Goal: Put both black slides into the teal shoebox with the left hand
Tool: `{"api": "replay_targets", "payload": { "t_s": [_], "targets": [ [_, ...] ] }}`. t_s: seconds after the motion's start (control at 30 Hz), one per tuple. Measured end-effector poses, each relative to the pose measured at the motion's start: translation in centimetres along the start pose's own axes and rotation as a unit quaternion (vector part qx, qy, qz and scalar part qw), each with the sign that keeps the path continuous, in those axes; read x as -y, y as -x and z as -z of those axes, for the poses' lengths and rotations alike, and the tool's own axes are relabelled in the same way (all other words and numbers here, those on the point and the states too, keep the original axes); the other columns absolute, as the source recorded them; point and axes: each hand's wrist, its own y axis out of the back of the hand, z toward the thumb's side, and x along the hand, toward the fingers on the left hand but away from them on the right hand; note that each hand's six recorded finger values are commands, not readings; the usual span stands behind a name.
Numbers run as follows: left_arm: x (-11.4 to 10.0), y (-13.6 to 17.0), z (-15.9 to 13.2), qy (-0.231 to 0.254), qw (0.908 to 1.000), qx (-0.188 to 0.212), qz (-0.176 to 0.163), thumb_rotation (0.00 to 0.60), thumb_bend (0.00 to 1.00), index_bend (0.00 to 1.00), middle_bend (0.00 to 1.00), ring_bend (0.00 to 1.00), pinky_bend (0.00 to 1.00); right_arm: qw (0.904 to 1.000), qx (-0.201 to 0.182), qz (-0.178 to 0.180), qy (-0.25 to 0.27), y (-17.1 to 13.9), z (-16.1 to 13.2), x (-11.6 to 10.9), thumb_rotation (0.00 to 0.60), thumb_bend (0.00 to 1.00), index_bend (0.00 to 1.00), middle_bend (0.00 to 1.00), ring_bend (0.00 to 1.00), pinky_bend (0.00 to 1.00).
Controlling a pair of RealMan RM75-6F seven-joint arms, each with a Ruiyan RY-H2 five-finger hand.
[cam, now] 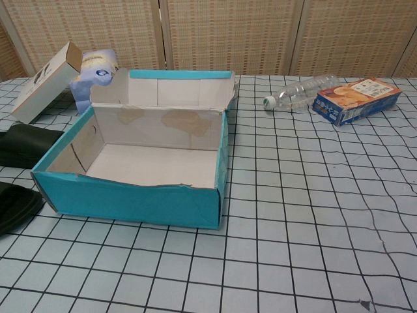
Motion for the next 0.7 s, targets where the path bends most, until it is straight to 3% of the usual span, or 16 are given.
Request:
{"api": "replay_targets", "payload": {
  "t_s": [0.27, 0.3, 0.37, 0.43, 0.7],
  "targets": [
    [1.6, -0.4, -0.5, 0.006, 0.9989, 0.008, 0.046, 0.598, 0.39, 0.0, 0.0, 0.0, 0.11, 1.0, -0.001, -0.002, 0.005, -0.1, -0.1, 0.1, 0.528, 0.15, 0.0, 0.0, 0.0, 0.0],
    [1.9, -0.6, -0.5, 0.005, 0.9984, 0.009, 0.056, 0.586, 0.39, 0.0, 0.0, 0.0, 0.11, 1.0, -0.001, -0.003, 0.004, -0.1, -0.1, 0.1, 0.528, 0.15, 0.0, 0.0, 0.0, 0.0],
    [2.5, -1.2, -0.4, -0.008, 0.9969, 0.009, 0.077, 0.489, 0.4, 0.0, 0.0, 0.0, 0.1, 1.0, -0.005, -0.007, 0.005, 0.0, -0.2, 0.3, 0.528, 0.15, 0.0, 0.0, 0.0, 0.0],
    [3.0, -1.8, -0.2, -0.028, 0.9951, 0.003, 0.095, 0.431, 0.4, 0.0, 0.0, 0.0, 0.1, 0.9999, -0.007, -0.009, 0.005, 0.2, -0.4, 0.5, 0.529, 0.15, 0.0, 0.0, 0.0, 0.0],
    [5.0, -3.4, 1.1, -0.096, 0.979, -0.032, 0.177, 0.419, 0.38, 0.0, 0.0, 0.0, 0.1, 0.9995, -0.024, -0.017, 0.012, 0.0, -1.3, 0.8, 0.528, 0.15, 0.0, 0.0, 0.0, 0.0]
  ]
}}
